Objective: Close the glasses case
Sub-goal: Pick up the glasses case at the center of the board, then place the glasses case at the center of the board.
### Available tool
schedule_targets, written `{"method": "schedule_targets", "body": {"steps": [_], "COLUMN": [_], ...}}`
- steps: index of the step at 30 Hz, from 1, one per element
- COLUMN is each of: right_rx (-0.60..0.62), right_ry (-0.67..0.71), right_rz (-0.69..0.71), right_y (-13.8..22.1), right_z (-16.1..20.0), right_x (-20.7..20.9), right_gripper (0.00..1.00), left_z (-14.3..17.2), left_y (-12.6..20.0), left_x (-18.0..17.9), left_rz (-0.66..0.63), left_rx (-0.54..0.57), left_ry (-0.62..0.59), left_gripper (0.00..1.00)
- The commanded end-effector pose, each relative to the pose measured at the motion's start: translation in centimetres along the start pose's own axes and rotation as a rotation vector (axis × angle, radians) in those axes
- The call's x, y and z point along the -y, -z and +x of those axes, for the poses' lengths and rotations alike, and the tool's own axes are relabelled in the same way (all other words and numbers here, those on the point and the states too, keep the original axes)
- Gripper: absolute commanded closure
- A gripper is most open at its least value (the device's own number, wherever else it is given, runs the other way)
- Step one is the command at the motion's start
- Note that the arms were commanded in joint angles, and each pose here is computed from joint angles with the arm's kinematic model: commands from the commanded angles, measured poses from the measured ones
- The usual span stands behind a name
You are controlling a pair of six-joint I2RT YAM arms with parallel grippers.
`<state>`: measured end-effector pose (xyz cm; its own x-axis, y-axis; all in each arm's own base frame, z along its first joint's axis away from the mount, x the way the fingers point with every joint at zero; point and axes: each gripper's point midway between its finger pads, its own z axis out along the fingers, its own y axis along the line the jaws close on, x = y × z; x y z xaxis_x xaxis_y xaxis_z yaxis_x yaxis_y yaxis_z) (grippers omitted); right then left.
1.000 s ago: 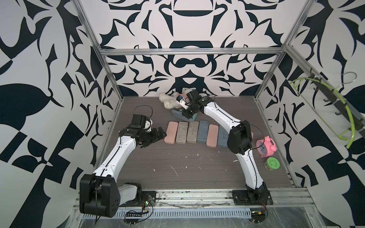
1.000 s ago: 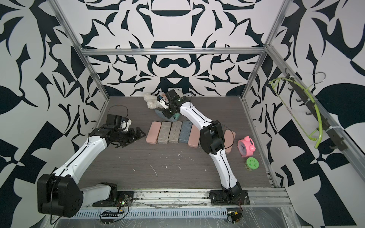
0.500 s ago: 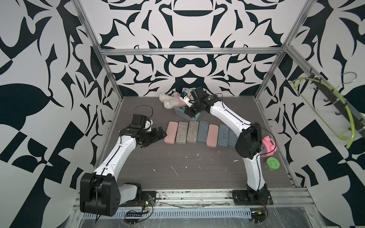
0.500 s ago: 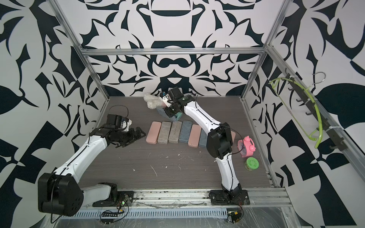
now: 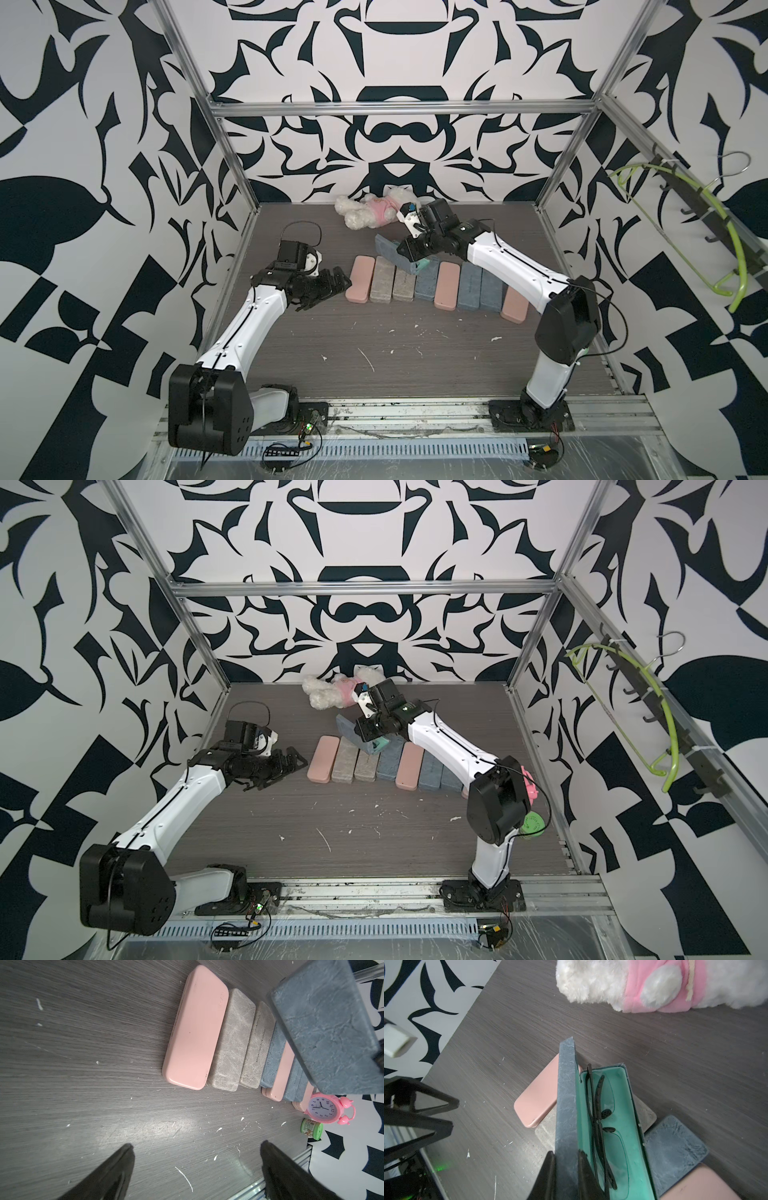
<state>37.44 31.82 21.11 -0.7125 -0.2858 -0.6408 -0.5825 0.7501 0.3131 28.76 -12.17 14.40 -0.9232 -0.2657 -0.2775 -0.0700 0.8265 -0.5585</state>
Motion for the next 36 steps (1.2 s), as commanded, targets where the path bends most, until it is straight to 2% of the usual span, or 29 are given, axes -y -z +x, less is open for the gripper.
{"method": "schedule_targets", "body": {"steps": [1, 15, 20, 25, 32, 33, 36], "right_rx": [0.161, 0.196, 0.124, 0.069, -0.095, -0.11, -0.162], "right_ry": [0.006, -0.076, -0.091, -0.102, -0.124, -0.127, -0.087], "right_rz": [-0.062, -0.063, -0.052, -0.026, -0.022, -0.057, -0.164], "right_y": [3.5, 5.1, 3.3, 3.0, 4.1, 4.4, 5.5], "right_z": [-2.8, 3.6, 5.0, 5.8, 9.9, 10.6, 13.0], "right_x": [-3.4, -8.6, -8.3, -7.8, -7.6, -8.2, -11.1], "right_gripper": [0.96, 0.94, 0.93, 0.9, 0.8, 0.79, 0.66], "left_z": [0.0, 0.5, 0.8, 1.4, 3.7, 4.1, 5.6], "left_y": [0.2, 0.2, -0.6, -0.4, 0.6, 0.8, 1.1], "left_x": [0.3, 0.3, 0.3, 0.6, 0.8, 0.7, 0.1], "left_rz": [0.021, 0.041, 0.066, 0.091, 0.118, 0.117, 0.102], "left_rx": [0.002, 0.012, -0.007, -0.019, -0.045, -0.05, -0.064], "left_ry": [0.004, 0.025, 0.053, 0.071, 0.082, 0.082, 0.08], "left_gripper": [0.0, 0.0, 0.0, 0.0, 0.01, 0.01, 0.0]}}
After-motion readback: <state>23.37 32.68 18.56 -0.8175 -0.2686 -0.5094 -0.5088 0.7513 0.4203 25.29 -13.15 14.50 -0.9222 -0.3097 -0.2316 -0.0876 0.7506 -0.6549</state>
